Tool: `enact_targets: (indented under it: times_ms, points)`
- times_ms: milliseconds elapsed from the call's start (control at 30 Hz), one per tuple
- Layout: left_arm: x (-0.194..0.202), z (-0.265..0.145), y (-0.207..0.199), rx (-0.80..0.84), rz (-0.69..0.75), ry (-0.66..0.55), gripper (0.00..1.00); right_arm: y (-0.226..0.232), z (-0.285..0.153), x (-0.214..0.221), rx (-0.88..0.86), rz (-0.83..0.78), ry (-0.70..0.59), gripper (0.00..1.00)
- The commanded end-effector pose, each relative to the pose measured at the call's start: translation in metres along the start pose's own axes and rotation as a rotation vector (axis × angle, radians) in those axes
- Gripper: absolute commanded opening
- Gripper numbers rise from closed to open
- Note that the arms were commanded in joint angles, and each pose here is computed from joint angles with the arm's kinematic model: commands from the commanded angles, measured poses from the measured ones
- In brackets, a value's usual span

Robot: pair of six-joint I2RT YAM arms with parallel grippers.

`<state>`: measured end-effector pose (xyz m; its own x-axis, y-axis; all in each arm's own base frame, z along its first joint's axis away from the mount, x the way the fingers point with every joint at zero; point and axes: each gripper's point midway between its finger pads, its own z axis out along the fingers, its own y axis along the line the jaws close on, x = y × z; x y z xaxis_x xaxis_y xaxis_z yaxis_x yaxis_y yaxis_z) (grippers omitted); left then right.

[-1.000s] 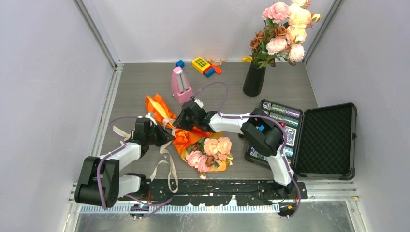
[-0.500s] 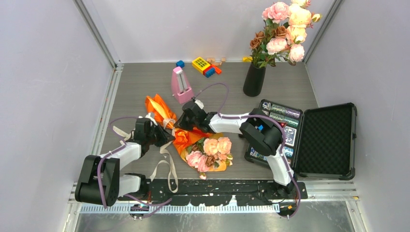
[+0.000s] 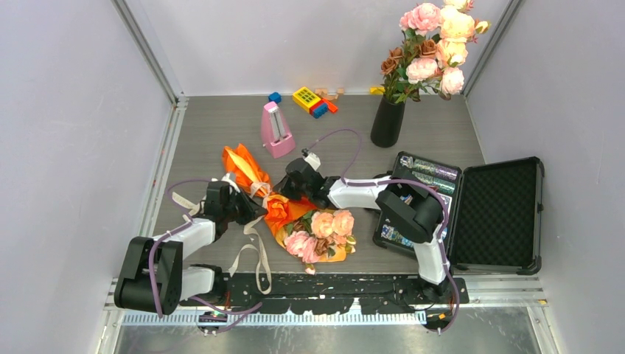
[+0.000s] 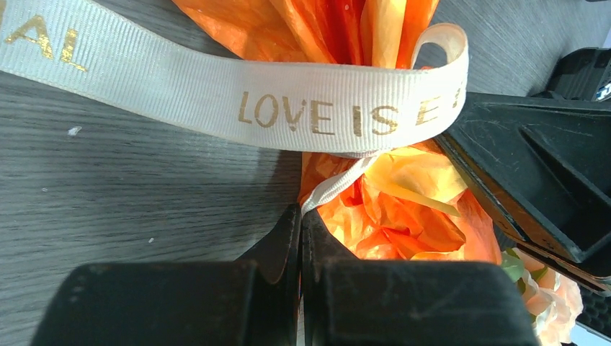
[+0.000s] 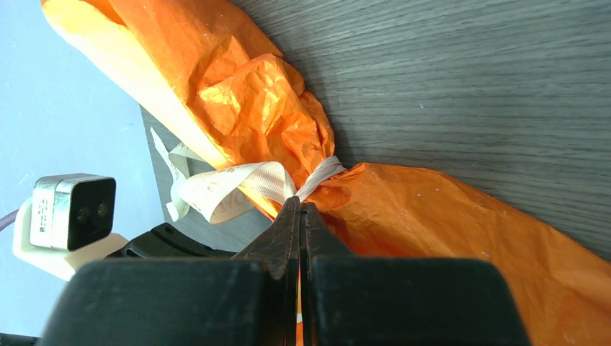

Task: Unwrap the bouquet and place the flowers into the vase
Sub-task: Untie the ribbon from the wrapping paper.

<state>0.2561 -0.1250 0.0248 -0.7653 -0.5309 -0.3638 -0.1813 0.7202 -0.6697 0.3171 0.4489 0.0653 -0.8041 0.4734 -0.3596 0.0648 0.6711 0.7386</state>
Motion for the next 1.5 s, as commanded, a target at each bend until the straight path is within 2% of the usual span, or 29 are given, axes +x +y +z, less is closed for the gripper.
enact_targets:
  times_ms: [0,233,567,700,1067,1467]
  points:
    - [0.005,0.0,0.002,0.001,0.001,0.009,0.0,0.015,-0.012,-0.025,-0.03,0.022,-0.103,0.0]
    - [0.004,-0.001,0.0,0.007,0.001,0.005,0.0,0.035,-0.011,-0.011,-0.097,0.021,-0.01,0.0]
    - [0.002,-0.001,-0.002,0.012,0.002,0.006,0.0,0.037,-0.003,0.01,-0.105,0.065,0.049,0.19]
    - [0.002,0.0,-0.002,0.015,0.003,0.008,0.0,0.037,0.003,0.015,-0.101,0.066,0.064,0.23]
    - [0.001,0.002,-0.004,0.019,0.001,0.011,0.0,0.03,0.01,0.024,-0.07,0.079,0.078,0.28]
    - [0.0,0.001,-0.004,0.02,-0.003,0.007,0.0,0.015,-0.003,0.032,-0.013,0.107,0.046,0.29]
